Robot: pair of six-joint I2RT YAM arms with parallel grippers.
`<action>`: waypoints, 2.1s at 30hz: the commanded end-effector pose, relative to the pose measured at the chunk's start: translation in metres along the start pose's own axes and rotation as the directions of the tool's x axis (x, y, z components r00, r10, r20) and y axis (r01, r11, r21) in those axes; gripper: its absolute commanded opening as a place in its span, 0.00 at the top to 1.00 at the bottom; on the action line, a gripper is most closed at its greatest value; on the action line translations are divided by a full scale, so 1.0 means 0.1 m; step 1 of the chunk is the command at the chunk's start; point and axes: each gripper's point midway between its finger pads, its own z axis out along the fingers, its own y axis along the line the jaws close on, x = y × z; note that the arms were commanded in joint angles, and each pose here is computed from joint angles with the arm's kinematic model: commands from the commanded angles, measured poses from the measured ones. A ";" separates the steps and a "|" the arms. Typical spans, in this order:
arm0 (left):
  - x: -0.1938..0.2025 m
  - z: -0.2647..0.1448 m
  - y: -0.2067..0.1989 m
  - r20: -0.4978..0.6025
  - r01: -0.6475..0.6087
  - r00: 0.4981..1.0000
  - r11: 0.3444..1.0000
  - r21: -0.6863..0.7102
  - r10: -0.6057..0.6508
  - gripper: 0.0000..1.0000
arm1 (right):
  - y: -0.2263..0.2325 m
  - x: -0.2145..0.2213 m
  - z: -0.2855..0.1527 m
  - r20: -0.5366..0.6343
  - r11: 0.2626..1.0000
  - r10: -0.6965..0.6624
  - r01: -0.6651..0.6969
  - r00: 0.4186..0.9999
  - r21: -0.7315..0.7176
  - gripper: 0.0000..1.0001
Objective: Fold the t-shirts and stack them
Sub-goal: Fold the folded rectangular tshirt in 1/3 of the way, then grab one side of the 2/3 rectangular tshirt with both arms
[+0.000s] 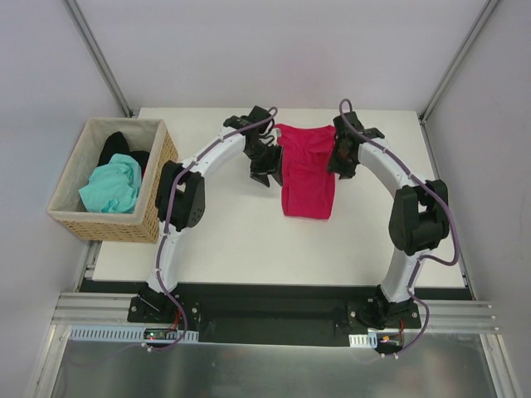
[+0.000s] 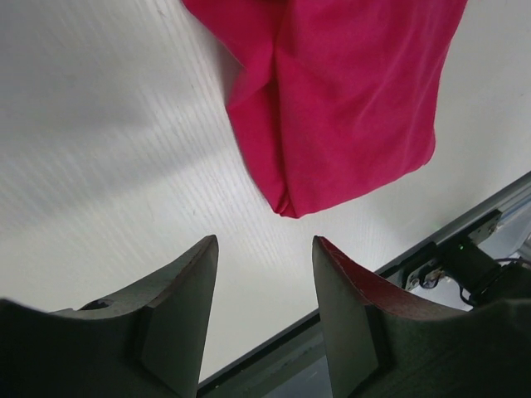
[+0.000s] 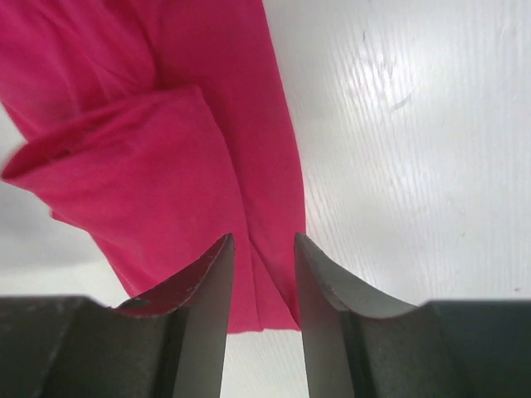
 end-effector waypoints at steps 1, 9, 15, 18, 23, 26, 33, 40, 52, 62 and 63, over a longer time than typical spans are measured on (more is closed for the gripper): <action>0.26 0.00 -0.21 -0.035 -0.039 0.999 0.999 0.027 0.040 0.51 | 0.00 0.29 -0.03 -0.052 0.996 0.078 -0.079 0.996 -0.033 0.62; 0.53 0.19 -0.25 -0.078 -0.050 0.996 0.999 0.007 0.050 0.52 | -0.06 0.64 0.00 -0.112 0.996 0.084 -0.088 0.990 -0.031 0.62; 0.65 0.24 -0.26 -0.087 -0.047 0.995 0.999 0.001 0.047 0.52 | -0.09 0.83 -0.09 -0.113 0.998 0.063 -0.066 0.992 -0.024 0.62; 0.70 0.29 -0.28 -0.101 -0.048 0.994 0.999 0.000 0.048 0.52 | -0.10 0.93 -0.13 -0.116 0.998 0.059 -0.062 0.991 -0.024 0.62; 0.76 0.35 -0.32 -0.114 -0.051 0.992 0.999 0.003 0.051 0.53 | -0.09 1.11 -0.16 -0.131 0.999 0.036 -0.040 0.991 -0.027 0.62; 0.80 0.40 -0.32 -0.123 -0.052 0.991 0.999 -0.001 0.051 0.53 | -0.14 1.21 -0.14 -0.143 0.999 0.036 -0.039 0.989 -0.019 0.63; 0.89 0.51 -0.31 -0.148 -0.047 0.988 0.999 -0.010 0.045 0.54 | -0.19 1.31 -0.06 -0.160 1.000 0.027 -0.029 0.987 -0.007 0.64; 0.87 0.59 -0.32 -0.148 -0.046 0.988 0.999 -0.008 0.044 0.54 | -0.14 1.30 0.03 -0.174 1.000 -0.003 -0.001 0.985 -0.019 0.64; 0.85 0.70 -0.28 -0.164 -0.042 0.986 0.999 -0.009 0.040 0.54 | -0.09 1.32 0.13 -0.194 1.000 -0.023 0.018 0.981 -0.024 0.65; 0.81 0.84 -0.22 -0.170 -0.041 0.985 0.999 -0.023 0.036 0.54 | -0.13 1.30 0.13 -0.191 1.000 -0.028 0.025 0.981 -0.019 0.66; 0.80 0.85 -0.22 -0.171 -0.038 0.985 0.999 -0.023 0.034 0.55 | -0.13 1.30 0.13 -0.196 1.000 -0.024 0.020 0.980 -0.019 0.66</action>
